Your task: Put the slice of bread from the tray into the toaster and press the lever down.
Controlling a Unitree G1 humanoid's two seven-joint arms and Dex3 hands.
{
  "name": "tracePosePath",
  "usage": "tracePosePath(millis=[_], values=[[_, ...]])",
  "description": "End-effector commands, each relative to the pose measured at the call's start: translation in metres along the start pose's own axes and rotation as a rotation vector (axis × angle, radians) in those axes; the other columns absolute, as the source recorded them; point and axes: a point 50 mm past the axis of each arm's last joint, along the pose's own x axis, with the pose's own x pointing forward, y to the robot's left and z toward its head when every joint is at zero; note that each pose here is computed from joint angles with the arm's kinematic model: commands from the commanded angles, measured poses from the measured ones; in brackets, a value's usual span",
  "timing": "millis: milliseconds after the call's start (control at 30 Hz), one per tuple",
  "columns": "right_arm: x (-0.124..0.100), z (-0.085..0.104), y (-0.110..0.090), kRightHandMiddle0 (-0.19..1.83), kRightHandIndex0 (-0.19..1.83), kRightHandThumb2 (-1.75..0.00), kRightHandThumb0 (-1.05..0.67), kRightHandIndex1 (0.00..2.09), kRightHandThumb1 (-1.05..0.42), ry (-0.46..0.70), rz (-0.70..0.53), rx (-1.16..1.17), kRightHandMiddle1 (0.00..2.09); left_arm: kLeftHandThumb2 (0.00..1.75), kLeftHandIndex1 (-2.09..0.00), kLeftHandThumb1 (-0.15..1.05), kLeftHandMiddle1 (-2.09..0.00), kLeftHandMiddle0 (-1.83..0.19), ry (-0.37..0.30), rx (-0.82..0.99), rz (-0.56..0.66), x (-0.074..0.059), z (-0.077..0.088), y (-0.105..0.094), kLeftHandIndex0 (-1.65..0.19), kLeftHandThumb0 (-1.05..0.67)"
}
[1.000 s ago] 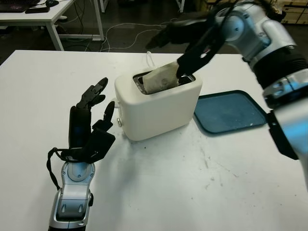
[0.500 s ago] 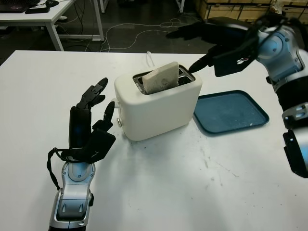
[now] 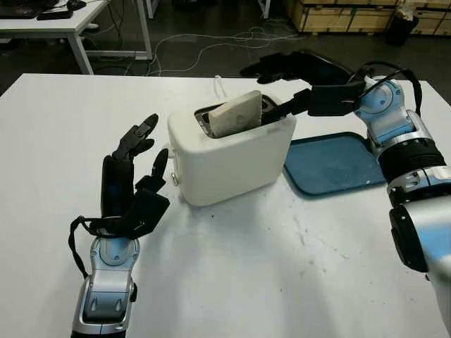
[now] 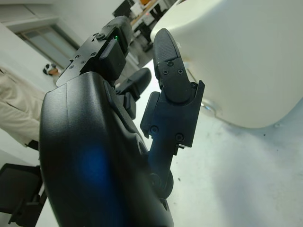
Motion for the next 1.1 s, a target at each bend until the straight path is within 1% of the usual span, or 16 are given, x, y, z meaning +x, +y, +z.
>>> tracePosePath(millis=[0,167,267,367,400,500,567,733,867,1067], values=[[0.004,0.008,-0.007,0.53,0.32,0.0,-0.59,0.53,-0.71,-0.023,-0.013,0.008,0.07,0.49,-0.04,0.92,-0.88,-0.21,-0.013,0.014,0.001,-0.001,-0.001,0.0,-0.5,-0.45],[0.007,0.011,-0.007,0.55,0.34,0.0,-0.59,0.55,-0.71,-0.029,-0.003,0.004,0.07,0.48,-0.04,0.92,-0.88,-0.2,-0.008,0.002,0.003,-0.001,0.0,-0.001,-0.49,-0.46],[0.008,0.013,-0.007,0.58,0.39,0.0,-0.57,0.57,-0.71,-0.029,-0.004,0.015,0.08,0.48,-0.04,0.92,-0.88,-0.2,-0.008,0.006,0.005,-0.001,0.0,-0.001,-0.5,-0.46],[0.009,0.014,-0.005,0.65,0.52,0.0,-0.58,0.61,-0.71,-0.042,-0.019,0.011,0.1,0.48,-0.04,0.92,-0.88,-0.2,-0.007,-0.006,0.004,-0.001,0.0,-0.001,-0.49,-0.45],[0.01,0.015,-0.005,0.69,0.59,0.0,-0.57,0.63,-0.71,-0.046,-0.022,0.014,0.11,0.48,-0.04,0.92,-0.88,-0.19,-0.006,-0.009,0.002,-0.001,0.0,-0.001,-0.49,-0.45],[0.012,0.016,-0.003,0.75,0.69,-0.01,-0.55,0.65,-0.73,-0.046,-0.023,0.016,0.12,0.48,-0.04,0.92,-0.88,-0.19,-0.004,-0.004,0.003,-0.001,0.0,-0.001,-0.49,-0.46],[0.013,0.017,-0.002,0.77,0.72,-0.01,-0.54,0.63,-0.74,-0.046,-0.017,0.004,0.12,0.48,-0.04,0.92,-0.88,-0.19,-0.008,0.004,0.005,-0.001,0.001,-0.001,-0.49,-0.46],[0.018,0.021,0.002,0.83,0.79,0.0,-0.47,0.57,-0.76,-0.044,0.007,-0.026,0.11,0.48,-0.03,0.92,-0.88,-0.18,-0.007,-0.008,0.006,-0.001,0.001,-0.001,-0.49,-0.44],[0.022,0.024,0.006,0.88,0.84,-0.01,-0.46,0.54,-0.77,-0.056,0.027,-0.059,0.12,0.47,-0.04,0.92,-0.88,-0.2,-0.015,-0.002,0.01,-0.001,0.001,-0.001,-0.49,-0.44],[0.027,0.028,0.01,1.05,0.98,0.0,-0.37,0.56,-0.77,-0.072,0.036,-0.062,0.17,0.48,-0.04,0.92,-0.89,-0.21,-0.019,0.02,0.006,-0.001,0.001,-0.001,-0.5,-0.45]])
